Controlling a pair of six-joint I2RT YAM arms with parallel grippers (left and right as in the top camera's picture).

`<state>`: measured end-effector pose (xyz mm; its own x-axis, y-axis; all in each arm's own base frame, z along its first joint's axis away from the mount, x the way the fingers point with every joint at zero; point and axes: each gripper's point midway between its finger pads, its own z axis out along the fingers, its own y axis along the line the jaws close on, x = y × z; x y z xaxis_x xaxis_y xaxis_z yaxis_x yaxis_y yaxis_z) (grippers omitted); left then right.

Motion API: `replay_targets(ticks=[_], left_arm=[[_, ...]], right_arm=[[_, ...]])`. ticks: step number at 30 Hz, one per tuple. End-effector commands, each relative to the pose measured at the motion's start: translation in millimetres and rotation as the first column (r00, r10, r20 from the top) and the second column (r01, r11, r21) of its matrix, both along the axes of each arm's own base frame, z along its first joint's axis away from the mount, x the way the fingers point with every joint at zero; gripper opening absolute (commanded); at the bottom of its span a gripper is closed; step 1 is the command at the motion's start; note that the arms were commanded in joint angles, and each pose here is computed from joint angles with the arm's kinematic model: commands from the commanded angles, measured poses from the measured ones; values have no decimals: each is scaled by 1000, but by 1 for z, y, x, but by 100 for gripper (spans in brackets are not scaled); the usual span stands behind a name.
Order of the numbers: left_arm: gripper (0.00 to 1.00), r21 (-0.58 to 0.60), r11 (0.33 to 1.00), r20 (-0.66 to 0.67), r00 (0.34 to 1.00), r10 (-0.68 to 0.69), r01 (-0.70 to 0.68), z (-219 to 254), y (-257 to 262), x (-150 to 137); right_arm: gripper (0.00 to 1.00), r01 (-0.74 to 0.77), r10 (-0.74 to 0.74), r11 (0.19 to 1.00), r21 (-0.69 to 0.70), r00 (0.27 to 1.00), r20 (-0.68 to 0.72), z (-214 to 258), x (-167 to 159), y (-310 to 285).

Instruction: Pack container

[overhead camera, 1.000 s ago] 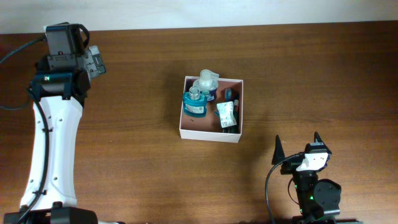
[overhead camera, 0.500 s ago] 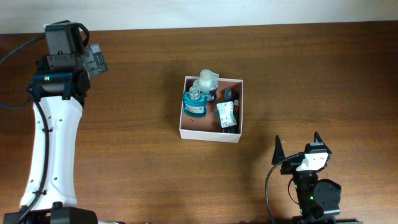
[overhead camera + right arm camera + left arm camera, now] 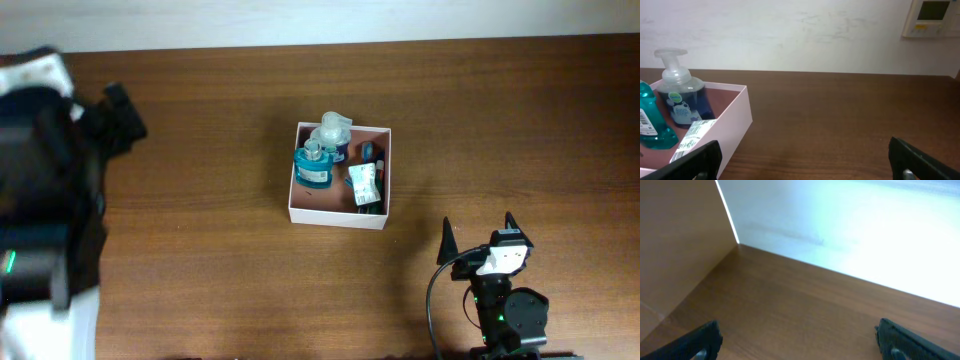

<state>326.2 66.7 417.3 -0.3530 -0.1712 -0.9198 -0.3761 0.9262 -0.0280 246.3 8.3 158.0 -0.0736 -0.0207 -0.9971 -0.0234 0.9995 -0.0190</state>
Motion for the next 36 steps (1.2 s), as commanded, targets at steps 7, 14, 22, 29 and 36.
replay_targets(ticks=[7, 14, 22, 29, 36], left_arm=[[99, -15, 1000, 50, 999, -21, 21, -18, -8, -70], [99, -11, 999, 148, 988, -31, 33, -69, -11, -92], [99, 4, 999, 335, 941, -45, 46, -114, -13, -90], [99, 19, 996, 461, 883, -88, 89, -141, -20, -82], [99, 31, 993, 517, 849, -112, 112, -168, -24, -79]], right_arm=[[98, -10, 10, 1000, -6, 1000, -4, -2, 0, 2], [98, -10, 10, 1000, -6, 1000, -4, -2, 0, 2], [98, -10, 10, 1000, -6, 1000, -4, -2, 0, 2], [98, -10, 10, 1000, -6, 1000, -4, -2, 0, 2], [98, -10, 10, 1000, -6, 1000, -4, -2, 0, 2]])
